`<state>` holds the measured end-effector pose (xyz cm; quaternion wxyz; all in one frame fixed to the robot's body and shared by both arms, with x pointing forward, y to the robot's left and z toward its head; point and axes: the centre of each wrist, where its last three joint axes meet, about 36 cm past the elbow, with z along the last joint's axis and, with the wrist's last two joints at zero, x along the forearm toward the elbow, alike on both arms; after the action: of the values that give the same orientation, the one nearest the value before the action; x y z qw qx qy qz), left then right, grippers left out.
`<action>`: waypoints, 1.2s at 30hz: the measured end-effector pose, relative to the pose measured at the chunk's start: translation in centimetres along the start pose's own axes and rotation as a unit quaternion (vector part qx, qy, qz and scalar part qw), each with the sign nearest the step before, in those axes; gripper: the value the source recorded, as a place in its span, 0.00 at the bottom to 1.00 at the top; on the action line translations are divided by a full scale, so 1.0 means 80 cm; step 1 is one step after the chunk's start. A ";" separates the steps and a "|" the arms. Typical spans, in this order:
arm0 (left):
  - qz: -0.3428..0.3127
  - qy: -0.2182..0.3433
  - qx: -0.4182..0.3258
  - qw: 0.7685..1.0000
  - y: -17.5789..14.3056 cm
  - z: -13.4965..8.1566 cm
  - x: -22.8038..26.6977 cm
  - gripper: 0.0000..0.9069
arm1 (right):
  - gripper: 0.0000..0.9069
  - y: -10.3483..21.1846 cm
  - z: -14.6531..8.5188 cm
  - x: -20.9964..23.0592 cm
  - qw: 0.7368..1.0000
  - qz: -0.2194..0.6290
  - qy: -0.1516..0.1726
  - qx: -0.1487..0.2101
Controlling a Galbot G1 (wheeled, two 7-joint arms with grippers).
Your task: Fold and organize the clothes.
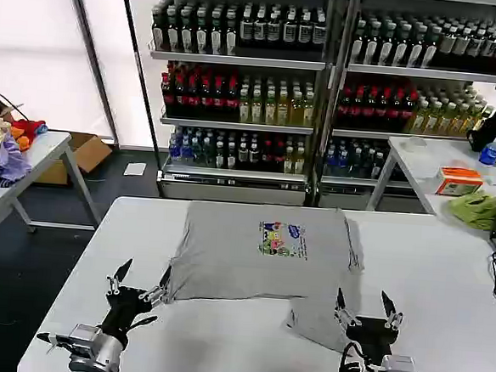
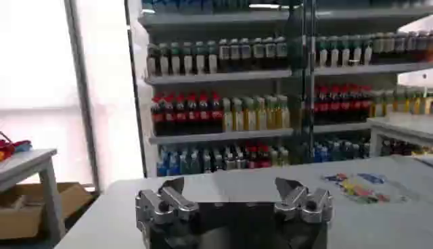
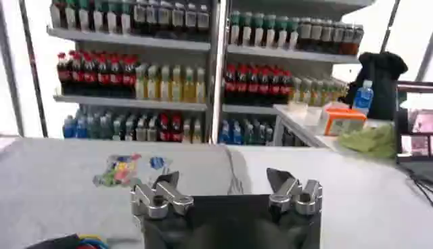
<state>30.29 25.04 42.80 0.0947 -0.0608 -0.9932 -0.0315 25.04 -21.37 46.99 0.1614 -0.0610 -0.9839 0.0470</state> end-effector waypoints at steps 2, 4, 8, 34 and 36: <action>0.006 0.007 -0.002 1.000 -0.002 0.000 -0.001 1.00 | 1.00 0.001 0.002 0.002 1.000 0.004 0.006 0.000; 0.012 0.014 -0.004 1.000 -0.003 0.000 -0.001 1.00 | 1.00 0.002 0.005 0.003 1.000 0.008 0.014 0.000; 0.025 0.028 -0.014 0.999 -0.005 0.006 -0.004 1.00 | 1.00 0.003 0.012 0.007 1.000 0.015 0.026 0.000; 0.046 0.103 -0.010 0.994 -0.001 0.034 -0.045 1.00 | 1.00 0.021 0.056 -0.013 0.996 0.060 0.061 -0.036; 0.047 0.104 -0.010 0.993 -0.002 0.036 -0.048 1.00 | 1.00 0.023 0.059 -0.015 0.995 0.060 0.065 -0.037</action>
<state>33.50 24.68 39.25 0.1982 -0.1044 -0.9736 -0.0429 24.87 -20.05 41.94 0.2196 -0.1286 -0.9670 0.0157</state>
